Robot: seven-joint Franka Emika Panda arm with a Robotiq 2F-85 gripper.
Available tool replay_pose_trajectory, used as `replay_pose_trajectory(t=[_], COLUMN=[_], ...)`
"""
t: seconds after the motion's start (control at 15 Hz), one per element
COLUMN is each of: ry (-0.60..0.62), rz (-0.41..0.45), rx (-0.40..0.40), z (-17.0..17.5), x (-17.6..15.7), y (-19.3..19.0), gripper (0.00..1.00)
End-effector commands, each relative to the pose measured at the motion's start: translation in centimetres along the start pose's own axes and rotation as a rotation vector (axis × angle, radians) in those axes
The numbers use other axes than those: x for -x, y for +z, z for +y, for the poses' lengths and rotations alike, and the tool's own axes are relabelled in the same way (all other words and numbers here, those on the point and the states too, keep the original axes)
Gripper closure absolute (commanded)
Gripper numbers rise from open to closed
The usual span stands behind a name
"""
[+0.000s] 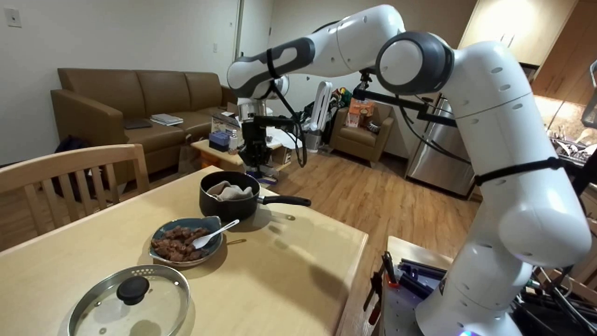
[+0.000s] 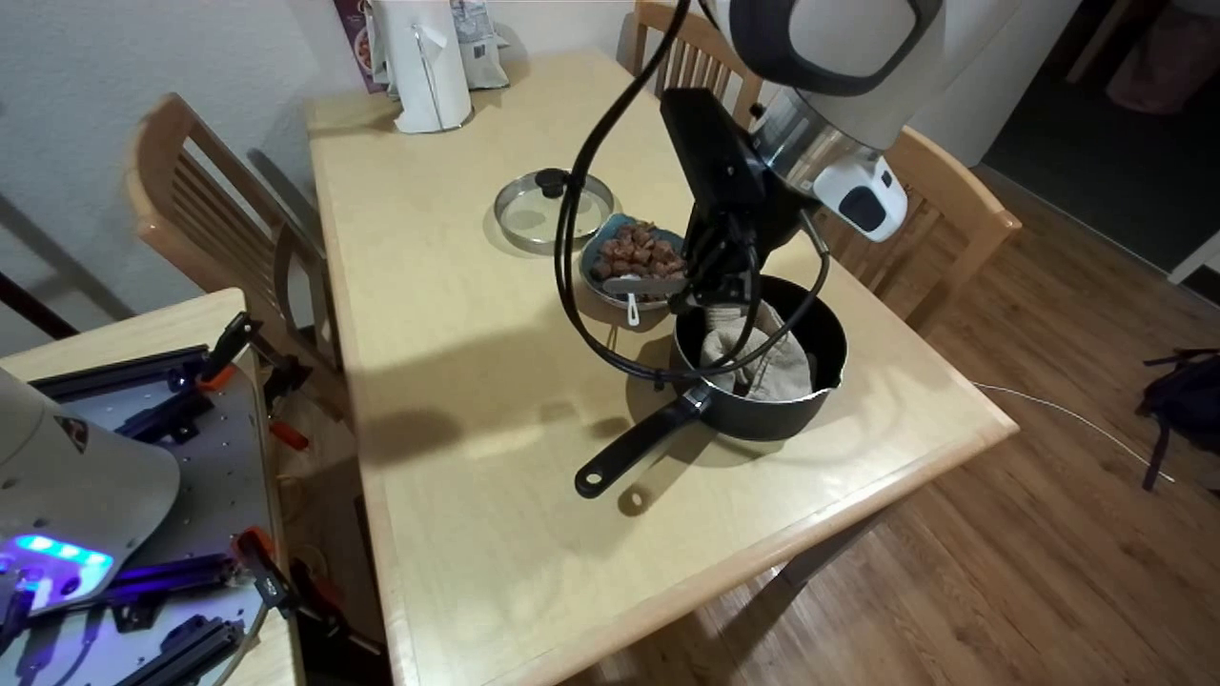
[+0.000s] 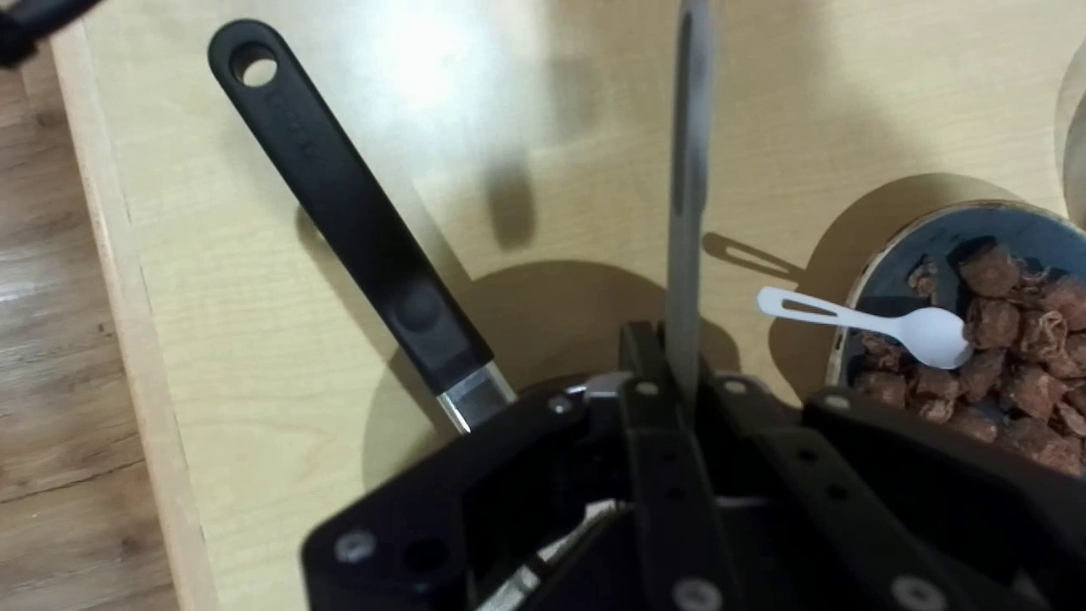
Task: Remove the glass lid from the black pot on the right, place the grey measuring spoon inside the black pot
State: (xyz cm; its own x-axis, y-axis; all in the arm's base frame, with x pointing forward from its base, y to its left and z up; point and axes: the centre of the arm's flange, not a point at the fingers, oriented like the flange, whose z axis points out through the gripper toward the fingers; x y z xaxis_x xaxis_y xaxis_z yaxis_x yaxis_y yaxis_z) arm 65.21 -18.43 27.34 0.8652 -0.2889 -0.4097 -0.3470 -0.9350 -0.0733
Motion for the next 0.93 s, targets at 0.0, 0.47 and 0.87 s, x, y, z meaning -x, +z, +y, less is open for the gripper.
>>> replay_pose_trajectory(t=[0.0,0.47,0.87], ry=[-0.014,-0.010,-0.044], rz=[-0.008,0.015,-0.038], rx=[-0.020,0.007,0.015], z=[-0.1,1.5,1.5], x=[-4.6,-9.9,-12.0], y=[0.1,2.0,4.0], gripper=[0.98,0.98,0.98])
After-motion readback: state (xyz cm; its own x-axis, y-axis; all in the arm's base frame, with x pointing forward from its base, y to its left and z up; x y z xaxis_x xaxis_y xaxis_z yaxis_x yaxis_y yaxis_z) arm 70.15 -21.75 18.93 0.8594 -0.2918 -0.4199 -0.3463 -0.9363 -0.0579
